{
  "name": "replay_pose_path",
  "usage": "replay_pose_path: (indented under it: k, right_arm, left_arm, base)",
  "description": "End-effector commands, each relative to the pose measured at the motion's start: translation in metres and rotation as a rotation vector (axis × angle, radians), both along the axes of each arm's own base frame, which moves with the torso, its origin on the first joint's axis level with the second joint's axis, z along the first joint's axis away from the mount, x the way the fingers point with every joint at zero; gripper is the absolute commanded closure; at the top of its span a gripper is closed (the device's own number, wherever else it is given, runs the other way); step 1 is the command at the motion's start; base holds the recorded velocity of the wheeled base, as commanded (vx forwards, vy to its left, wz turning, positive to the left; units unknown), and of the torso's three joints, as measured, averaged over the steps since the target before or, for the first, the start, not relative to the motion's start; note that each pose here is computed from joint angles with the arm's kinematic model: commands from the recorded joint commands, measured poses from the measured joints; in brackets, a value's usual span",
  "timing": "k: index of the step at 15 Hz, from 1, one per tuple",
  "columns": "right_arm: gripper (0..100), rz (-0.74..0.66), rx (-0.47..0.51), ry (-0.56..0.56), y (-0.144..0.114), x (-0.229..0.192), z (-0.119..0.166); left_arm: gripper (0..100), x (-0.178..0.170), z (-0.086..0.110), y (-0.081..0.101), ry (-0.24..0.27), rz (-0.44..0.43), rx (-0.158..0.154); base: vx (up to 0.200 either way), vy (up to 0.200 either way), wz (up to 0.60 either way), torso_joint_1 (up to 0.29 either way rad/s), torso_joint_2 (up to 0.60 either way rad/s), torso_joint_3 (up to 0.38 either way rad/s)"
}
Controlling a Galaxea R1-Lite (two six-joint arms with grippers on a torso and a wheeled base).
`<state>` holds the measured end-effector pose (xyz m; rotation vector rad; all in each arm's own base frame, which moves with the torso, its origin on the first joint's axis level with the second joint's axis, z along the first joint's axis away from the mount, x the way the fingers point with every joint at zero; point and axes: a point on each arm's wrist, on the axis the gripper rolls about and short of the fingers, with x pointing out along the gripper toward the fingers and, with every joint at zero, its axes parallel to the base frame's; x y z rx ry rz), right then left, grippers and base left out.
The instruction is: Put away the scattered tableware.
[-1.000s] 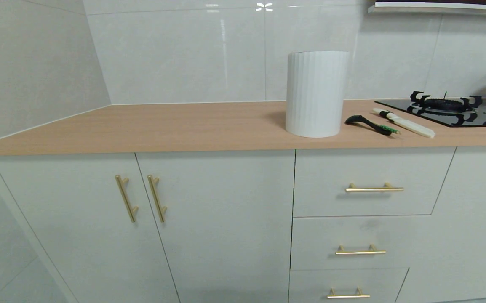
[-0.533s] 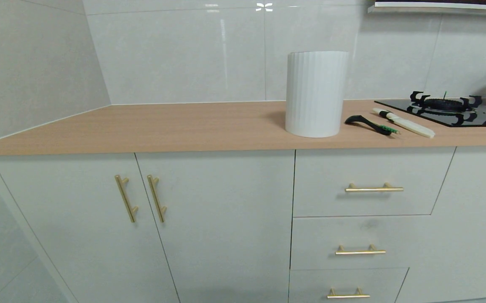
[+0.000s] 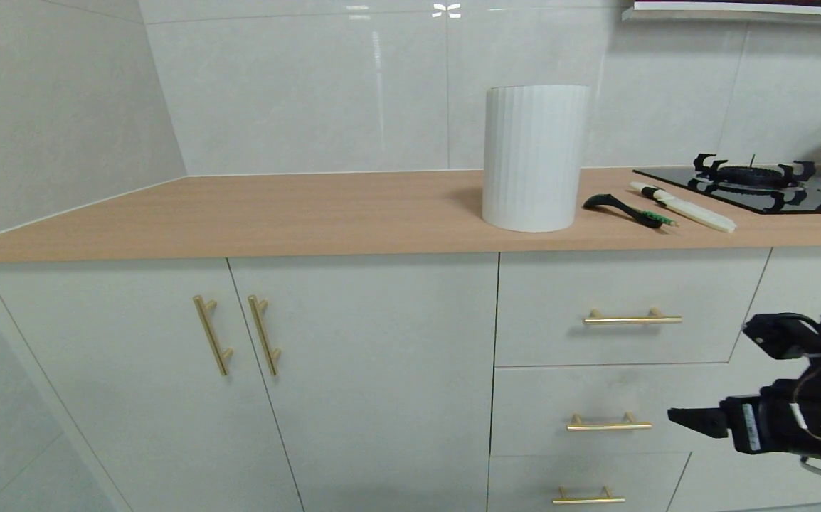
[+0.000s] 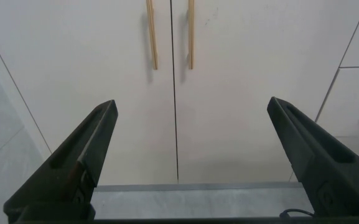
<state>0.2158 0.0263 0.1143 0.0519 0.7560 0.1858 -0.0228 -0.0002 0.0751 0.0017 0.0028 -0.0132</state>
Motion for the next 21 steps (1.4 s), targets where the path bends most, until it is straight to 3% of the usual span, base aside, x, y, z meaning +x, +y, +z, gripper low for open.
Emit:
replay_pose_path:
  k: [1, 4, 8, 21]
  right_arm:
    - [0, -0.008, -0.028, 0.131, 0.008, 0.068, -0.068]
    - [0, -0.030, -0.044, 0.145, 0.009, 0.082, -0.107]
    - [0, -0.099, -0.064, 0.018, 0.009, 0.090, -0.144]
    - [0, -0.161, -0.116, -0.041, 0.009, 0.107, -0.167]
  left_arm:
    - [0, 0.000, 0.000, 0.000, 0.000, -0.001, 0.000]
    - [0, 0.000, 0.000, 0.000, 0.000, 0.002, 0.000]
    - [0, 0.000, 0.000, 0.000, 0.000, 0.001, 0.000]
    - [0, 0.000, 0.000, 0.000, 0.000, -0.001, 0.000]
  base:
    - [0.000, 0.000, 0.00, 0.000, 0.00, 0.000]
    - [0.000, 0.000, 0.00, 0.000, 0.00, 0.000]
    - [0.000, 0.000, 0.00, 0.000, 0.00, 0.000]
    - [0.000, 0.000, 0.00, 0.000, 0.00, 0.000]
